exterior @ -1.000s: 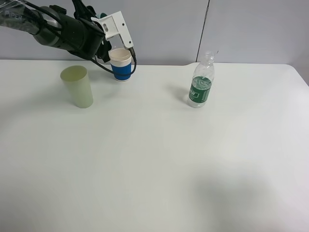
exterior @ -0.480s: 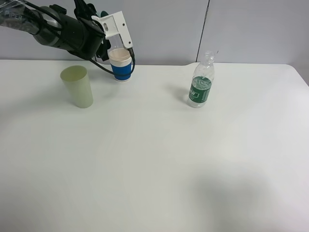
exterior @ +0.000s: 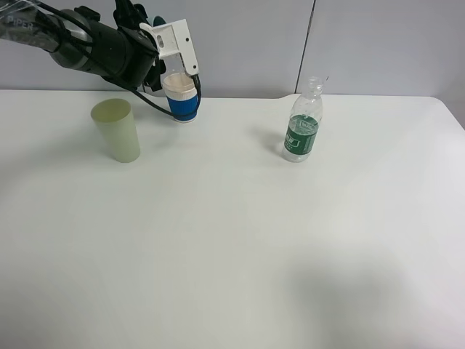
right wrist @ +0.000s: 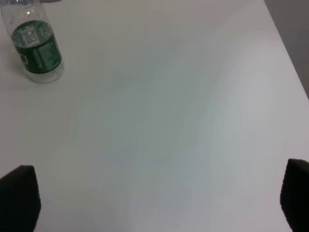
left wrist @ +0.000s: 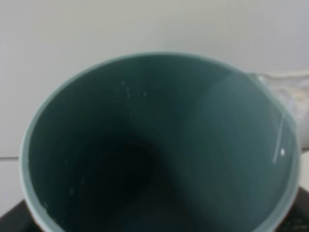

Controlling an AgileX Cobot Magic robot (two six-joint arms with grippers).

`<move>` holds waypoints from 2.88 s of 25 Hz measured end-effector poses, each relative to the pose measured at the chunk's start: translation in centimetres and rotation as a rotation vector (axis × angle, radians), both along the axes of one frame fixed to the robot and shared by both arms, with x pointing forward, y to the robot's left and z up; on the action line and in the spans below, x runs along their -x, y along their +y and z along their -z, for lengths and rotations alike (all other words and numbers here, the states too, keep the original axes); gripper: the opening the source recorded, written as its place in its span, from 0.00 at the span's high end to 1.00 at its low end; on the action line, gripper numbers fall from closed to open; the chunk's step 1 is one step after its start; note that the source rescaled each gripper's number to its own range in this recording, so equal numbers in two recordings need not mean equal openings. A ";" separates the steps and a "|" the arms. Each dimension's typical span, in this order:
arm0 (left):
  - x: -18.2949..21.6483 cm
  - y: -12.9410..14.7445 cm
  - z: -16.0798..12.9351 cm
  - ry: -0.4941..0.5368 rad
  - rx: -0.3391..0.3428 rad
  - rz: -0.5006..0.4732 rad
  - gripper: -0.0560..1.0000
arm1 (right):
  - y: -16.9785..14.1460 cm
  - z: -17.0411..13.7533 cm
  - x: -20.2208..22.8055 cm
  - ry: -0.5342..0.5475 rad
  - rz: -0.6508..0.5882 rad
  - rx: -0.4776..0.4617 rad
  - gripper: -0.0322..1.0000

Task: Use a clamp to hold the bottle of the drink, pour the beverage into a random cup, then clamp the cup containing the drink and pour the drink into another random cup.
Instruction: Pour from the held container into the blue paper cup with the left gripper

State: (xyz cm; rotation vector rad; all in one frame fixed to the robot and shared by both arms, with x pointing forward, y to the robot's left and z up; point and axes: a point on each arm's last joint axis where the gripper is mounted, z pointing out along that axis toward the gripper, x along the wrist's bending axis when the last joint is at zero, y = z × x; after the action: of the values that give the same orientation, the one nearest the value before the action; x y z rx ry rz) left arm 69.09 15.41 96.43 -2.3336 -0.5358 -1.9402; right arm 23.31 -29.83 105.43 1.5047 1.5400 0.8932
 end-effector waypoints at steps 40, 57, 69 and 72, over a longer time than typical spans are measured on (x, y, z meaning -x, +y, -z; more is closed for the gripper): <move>-0.1 0.0 -0.6 0.021 -0.318 0.056 0.92 | 0.0 0.0 0.0 0.000 0.000 0.000 0.00; -0.3 -0.4 -1.2 -0.006 -0.503 0.125 0.92 | 0.0 0.0 0.0 0.000 0.000 0.000 0.00; -0.4 -0.9 -1.6 -0.026 -0.664 0.182 0.92 | 0.0 0.0 0.0 0.000 0.000 0.000 0.00; -0.4 -1.0 -1.7 -0.034 -0.702 0.196 0.92 | 0.0 0.0 0.0 0.000 0.000 0.000 0.00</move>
State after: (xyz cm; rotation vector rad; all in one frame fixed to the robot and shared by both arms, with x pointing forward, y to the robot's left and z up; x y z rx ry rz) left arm 69.54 14.39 98.14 -1.9400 0.3463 -1.8291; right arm 23.31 -29.83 105.43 1.5047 1.5400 0.8932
